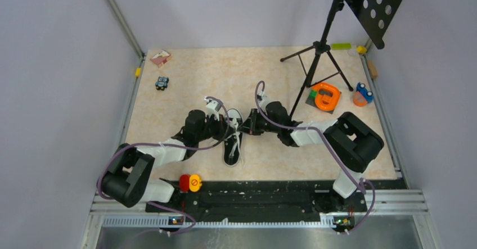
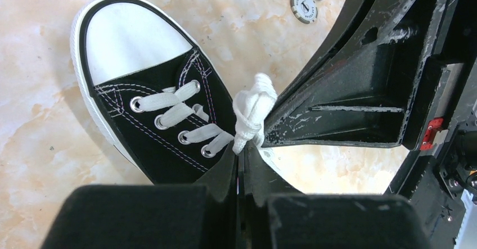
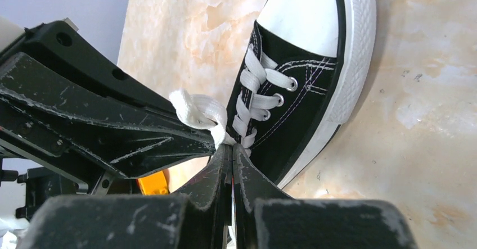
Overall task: Tie the shoes
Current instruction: Cross the shoelace with the shoelace.
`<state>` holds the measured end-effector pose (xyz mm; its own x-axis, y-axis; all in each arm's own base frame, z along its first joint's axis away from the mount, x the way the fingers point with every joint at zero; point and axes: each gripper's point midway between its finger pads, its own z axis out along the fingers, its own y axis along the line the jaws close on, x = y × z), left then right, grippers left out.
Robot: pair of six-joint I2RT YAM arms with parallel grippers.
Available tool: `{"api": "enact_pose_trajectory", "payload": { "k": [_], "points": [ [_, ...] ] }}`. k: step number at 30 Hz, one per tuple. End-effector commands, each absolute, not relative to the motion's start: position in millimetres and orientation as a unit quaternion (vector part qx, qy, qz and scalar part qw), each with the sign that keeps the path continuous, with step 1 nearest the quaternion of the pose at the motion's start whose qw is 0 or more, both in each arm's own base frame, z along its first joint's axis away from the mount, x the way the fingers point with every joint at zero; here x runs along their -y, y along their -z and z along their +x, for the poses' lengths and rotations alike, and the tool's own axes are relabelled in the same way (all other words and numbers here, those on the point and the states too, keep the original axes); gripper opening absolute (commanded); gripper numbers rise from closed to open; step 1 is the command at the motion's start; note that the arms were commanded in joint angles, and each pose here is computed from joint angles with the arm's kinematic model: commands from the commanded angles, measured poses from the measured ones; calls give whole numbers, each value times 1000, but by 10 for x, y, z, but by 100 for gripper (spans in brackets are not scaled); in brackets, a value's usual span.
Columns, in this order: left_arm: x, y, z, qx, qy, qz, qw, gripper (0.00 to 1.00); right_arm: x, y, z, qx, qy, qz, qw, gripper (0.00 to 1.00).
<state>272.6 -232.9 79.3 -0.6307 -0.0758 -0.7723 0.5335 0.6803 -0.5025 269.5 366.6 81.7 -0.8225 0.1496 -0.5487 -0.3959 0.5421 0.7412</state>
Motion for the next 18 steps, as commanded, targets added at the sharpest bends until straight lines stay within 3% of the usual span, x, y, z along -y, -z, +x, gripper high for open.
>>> {"api": "enact_pose_trajectory", "payload": {
  "k": [1, 18],
  "points": [
    [2383, -895, 2716, -809, 390, 148, 414, 0, -3632, -1119, 2831, -808, -478, -64, 339, 0],
    [2372, -886, 2710, -809, 388, 149, 415, 0, -3463, -1119, 2928, -821, -433, -54, 367, 0]
  ]
}}
